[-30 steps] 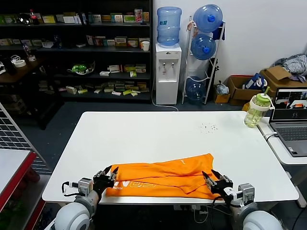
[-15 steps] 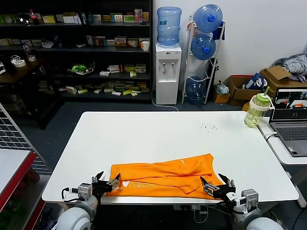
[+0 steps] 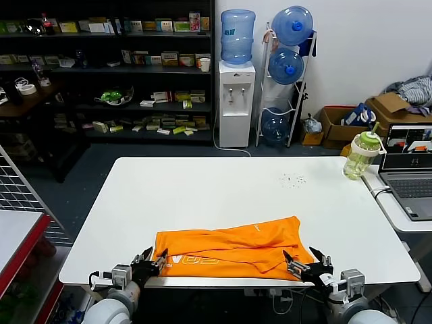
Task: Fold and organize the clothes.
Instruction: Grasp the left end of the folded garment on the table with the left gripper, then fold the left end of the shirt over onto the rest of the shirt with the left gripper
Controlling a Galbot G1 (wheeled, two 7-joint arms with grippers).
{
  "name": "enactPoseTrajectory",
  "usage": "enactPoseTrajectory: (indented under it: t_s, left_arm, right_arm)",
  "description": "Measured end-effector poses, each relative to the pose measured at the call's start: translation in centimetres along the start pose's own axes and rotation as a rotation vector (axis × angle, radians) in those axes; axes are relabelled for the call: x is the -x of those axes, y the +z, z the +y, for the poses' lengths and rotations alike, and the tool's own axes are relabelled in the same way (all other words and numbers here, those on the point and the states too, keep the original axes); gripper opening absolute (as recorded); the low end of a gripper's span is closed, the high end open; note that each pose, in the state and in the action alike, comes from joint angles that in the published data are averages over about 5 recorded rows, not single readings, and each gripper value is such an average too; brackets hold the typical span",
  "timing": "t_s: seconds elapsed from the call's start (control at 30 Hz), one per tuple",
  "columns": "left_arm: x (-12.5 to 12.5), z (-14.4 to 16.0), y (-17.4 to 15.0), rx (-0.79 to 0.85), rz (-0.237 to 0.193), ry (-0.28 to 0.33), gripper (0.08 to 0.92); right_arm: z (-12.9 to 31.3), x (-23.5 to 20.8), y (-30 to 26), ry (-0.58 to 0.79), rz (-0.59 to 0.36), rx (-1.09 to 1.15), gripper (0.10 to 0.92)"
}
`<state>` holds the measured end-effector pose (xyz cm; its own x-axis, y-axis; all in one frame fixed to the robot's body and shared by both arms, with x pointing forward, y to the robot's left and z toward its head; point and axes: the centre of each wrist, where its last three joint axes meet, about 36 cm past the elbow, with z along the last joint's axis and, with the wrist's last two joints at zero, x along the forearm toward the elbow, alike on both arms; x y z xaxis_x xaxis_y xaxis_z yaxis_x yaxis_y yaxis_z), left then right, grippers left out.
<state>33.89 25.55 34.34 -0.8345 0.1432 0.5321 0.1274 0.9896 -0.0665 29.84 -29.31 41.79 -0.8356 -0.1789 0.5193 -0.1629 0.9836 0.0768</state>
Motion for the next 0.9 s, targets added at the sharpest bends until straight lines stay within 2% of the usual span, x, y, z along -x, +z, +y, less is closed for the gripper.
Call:
enactPoseTrajectory:
  t_s: [0.27, 0.4, 0.5, 0.7, 0.9]
  left_arm:
    - [-0.2, -0.5, 0.1, -0.018, -0.003, 0.001, 0.299]
    - [-0.1, -0.4, -0.2, -0.011, -0.02, 0.002, 0.179]
    - [-0.1, -0.2, -0.6, 0.003, -0.039, 0.0, 0.121]
    - [-0.4, 1.0, -2.0, 0.033, -0.068, -0.014, 0.111]
    - [-0.8, 4.2, -3.1, 0.063, -0.06, -0.061, 0.111]
  right_arm:
    - [-0.1, 0.3, 0.2, 0.015, -0.007, 0.007, 0.823]
    - [-0.2, 0.4, 0.4, 0.02, -0.012, 0.008, 0.823]
    - [-0.1, 0.4, 0.5, 0.021, -0.017, 0.009, 0.823]
    - [-0.1, 0.7, 0.4, 0.023, -0.03, 0.01, 0.823]
    - [0.2, 1.3, 0.2, 0.017, -0.047, 0.015, 0.823]
